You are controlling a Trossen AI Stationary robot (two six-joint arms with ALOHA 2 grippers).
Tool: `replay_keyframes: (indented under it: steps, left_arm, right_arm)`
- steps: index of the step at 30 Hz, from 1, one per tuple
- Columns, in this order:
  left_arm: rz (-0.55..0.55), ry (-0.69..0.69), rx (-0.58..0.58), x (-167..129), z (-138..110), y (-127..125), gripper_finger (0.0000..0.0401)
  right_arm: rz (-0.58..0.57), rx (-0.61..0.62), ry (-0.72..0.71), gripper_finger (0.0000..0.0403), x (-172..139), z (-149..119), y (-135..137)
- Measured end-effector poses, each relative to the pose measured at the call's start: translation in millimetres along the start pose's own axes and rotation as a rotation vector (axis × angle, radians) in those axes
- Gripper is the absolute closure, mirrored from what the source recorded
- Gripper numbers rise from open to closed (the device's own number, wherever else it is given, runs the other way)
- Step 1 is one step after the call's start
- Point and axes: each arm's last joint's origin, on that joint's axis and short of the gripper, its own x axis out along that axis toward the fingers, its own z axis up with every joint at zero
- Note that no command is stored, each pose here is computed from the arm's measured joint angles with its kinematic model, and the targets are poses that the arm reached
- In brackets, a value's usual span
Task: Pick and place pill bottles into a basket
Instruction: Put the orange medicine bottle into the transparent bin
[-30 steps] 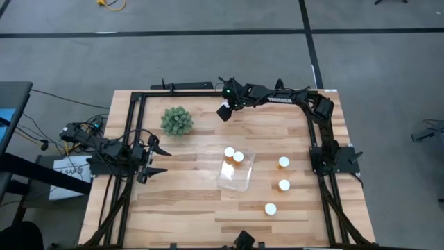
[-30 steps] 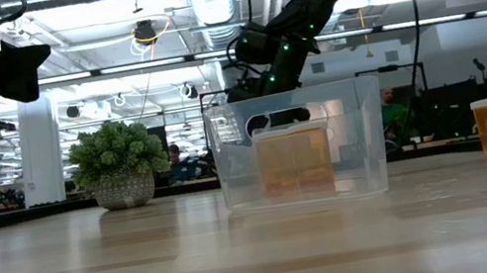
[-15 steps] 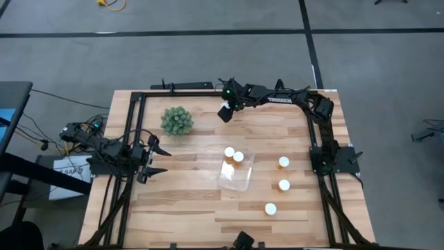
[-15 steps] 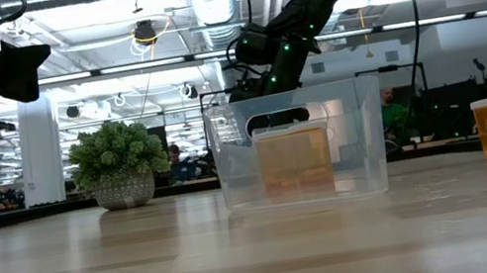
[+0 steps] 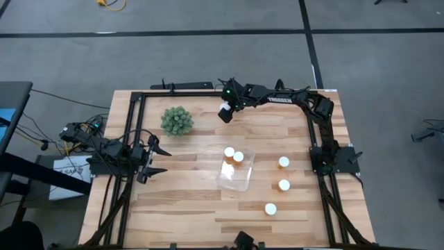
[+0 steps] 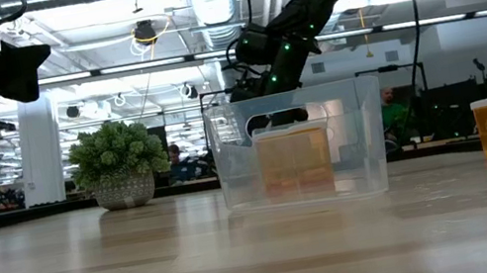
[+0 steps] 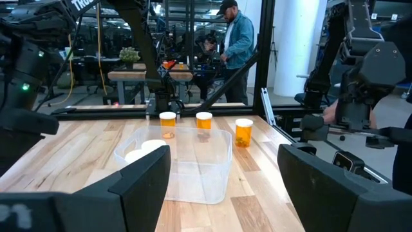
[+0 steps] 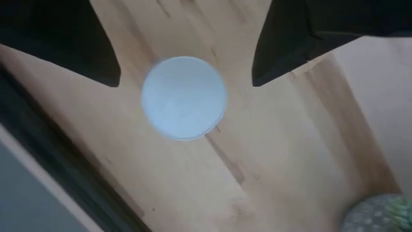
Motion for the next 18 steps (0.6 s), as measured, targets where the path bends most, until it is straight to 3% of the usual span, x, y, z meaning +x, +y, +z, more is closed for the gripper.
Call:
replay_keyframes:
  steps: [6, 16, 18]
  left_arm:
    - [0.0, 0.0, 0.0, 0.0, 0.0, 0.0, 0.0124]
    - [0.0, 0.0, 0.0, 0.0, 0.0, 0.0, 0.0124]
    - [0.0, 0.0, 0.0, 0.0, 0.0, 0.0, 0.0124]
  right_arm:
    - [-0.011, -0.029, -0.002, 0.0022, 0.1, 0.1, -0.3]
    - [-0.001, -0.035, -0.025, 0.0042, 7.7, 2.6, 2.2]
    - [0.002, -0.028, 0.034, 0.0046, 12.9, -2.7, 1.6]
